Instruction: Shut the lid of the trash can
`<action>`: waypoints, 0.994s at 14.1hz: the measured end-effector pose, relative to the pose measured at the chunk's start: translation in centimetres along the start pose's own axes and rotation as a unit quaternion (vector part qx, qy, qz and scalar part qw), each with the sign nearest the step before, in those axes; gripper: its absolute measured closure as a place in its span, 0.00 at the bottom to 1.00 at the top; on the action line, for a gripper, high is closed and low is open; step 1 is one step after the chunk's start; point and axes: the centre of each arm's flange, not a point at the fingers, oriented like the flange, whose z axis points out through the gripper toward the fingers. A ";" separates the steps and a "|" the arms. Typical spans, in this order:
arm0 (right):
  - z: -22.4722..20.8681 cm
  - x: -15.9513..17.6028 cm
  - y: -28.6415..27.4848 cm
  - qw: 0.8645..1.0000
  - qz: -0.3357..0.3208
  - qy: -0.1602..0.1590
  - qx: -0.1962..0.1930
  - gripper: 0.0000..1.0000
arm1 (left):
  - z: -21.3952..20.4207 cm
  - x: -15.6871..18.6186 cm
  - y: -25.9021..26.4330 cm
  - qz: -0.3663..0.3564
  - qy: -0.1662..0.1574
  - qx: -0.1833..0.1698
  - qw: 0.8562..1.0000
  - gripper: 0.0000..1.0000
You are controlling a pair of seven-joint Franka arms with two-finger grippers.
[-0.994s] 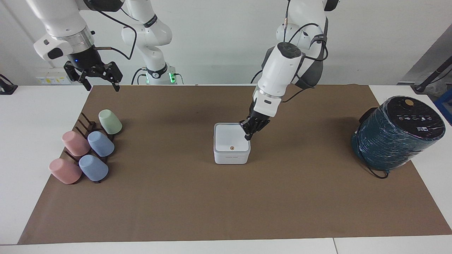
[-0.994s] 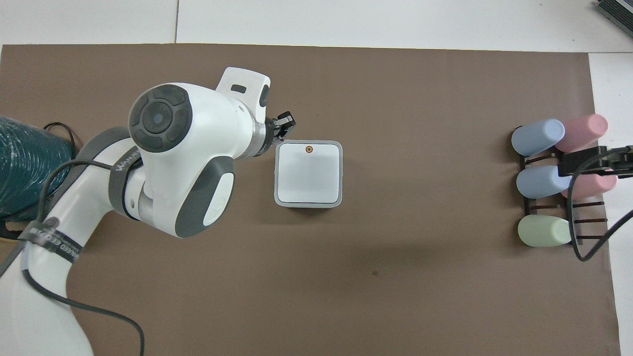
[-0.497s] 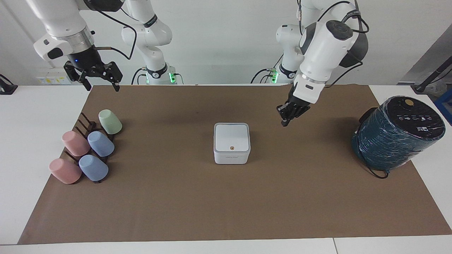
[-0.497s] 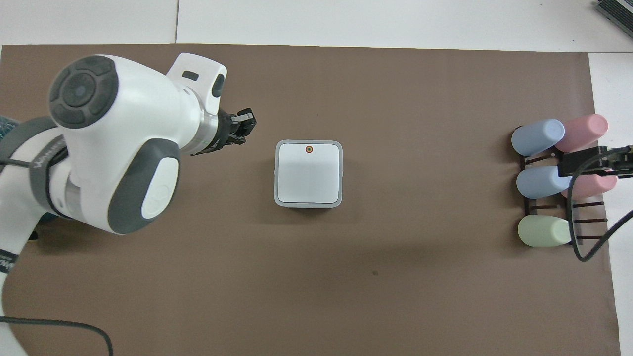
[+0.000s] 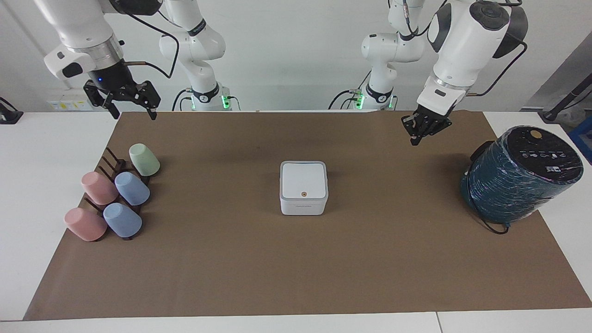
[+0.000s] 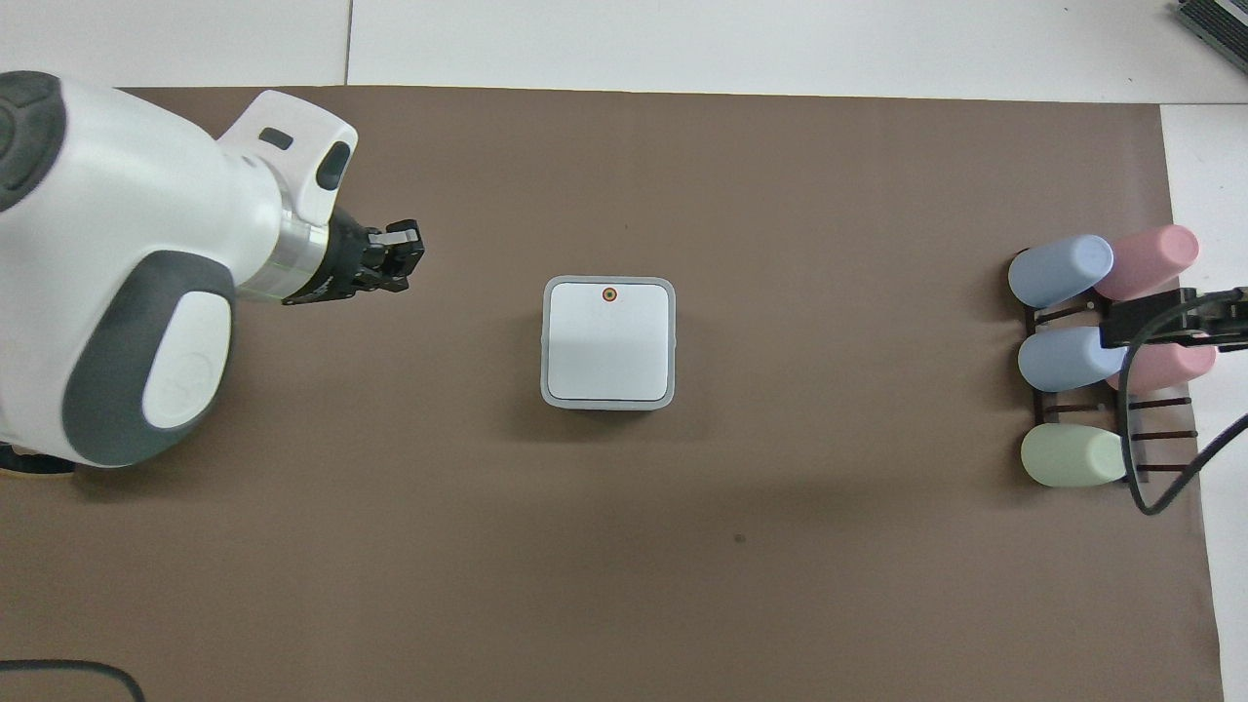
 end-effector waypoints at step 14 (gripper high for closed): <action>-1.4 -1.0 0.7 1.000 0.006 0.006 0.001 0.00 | -1.7 -1.5 -2.8 0.048 -0.014 0.017 0.999 0.44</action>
